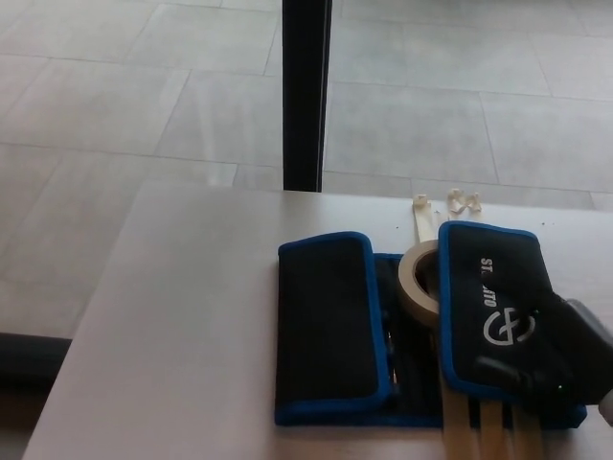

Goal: The robot uses its right hand to open a black folded toolkit cover kept in the middle of the desk

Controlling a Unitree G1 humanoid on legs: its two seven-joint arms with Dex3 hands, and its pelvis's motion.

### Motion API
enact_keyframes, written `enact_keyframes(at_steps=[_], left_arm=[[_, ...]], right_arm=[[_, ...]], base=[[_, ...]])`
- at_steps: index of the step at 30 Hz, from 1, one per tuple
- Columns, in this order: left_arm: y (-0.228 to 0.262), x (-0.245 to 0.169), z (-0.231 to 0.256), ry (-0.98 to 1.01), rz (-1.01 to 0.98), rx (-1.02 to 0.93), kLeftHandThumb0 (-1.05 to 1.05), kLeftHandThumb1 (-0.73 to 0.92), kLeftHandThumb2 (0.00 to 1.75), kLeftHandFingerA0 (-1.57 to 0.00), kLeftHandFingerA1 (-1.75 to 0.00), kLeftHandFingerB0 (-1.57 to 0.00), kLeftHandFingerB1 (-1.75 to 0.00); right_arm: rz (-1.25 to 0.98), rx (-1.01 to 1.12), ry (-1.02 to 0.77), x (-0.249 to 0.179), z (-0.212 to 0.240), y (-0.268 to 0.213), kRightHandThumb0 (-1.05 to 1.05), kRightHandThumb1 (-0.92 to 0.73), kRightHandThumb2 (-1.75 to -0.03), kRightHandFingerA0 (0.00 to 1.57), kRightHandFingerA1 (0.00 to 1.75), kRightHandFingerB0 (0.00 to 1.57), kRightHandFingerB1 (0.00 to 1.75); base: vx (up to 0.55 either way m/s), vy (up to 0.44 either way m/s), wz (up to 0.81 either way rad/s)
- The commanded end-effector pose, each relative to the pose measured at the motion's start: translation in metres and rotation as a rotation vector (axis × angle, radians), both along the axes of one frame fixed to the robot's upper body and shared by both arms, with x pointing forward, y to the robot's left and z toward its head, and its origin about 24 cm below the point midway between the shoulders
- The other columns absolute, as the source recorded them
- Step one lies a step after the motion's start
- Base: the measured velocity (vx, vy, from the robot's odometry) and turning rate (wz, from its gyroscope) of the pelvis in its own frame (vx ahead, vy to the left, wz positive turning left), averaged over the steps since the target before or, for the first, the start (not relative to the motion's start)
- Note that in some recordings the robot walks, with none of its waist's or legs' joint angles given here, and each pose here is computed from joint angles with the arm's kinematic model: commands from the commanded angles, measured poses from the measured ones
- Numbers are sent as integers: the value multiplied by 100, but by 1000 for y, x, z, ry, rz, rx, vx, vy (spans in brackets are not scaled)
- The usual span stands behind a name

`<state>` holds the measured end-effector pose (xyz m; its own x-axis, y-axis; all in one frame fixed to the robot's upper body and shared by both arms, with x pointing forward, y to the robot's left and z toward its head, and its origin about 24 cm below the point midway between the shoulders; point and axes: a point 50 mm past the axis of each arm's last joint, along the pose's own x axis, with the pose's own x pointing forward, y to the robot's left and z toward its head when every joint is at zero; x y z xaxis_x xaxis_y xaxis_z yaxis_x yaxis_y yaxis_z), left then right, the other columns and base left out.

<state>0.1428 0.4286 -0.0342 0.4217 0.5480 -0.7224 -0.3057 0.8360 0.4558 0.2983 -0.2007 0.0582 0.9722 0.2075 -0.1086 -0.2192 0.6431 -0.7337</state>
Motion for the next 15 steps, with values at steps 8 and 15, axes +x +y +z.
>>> enact_keyframes(at_steps=[8,15], left_arm=[[9,-1,9,20,5,27,-105,20,137,-48,-110,-24,-99],[9,0,9,10,18,13,-105,20,140,-29,-103,-17,-98]], right_arm=[[399,-827,-71,-12,-17,-18,-60,-64,-60,22,57,28,38],[429,-1031,-117,-17,-28,-22,-67,-58,-58,18,51,23,32]], base=[[0,0,0],[0,0,0]])
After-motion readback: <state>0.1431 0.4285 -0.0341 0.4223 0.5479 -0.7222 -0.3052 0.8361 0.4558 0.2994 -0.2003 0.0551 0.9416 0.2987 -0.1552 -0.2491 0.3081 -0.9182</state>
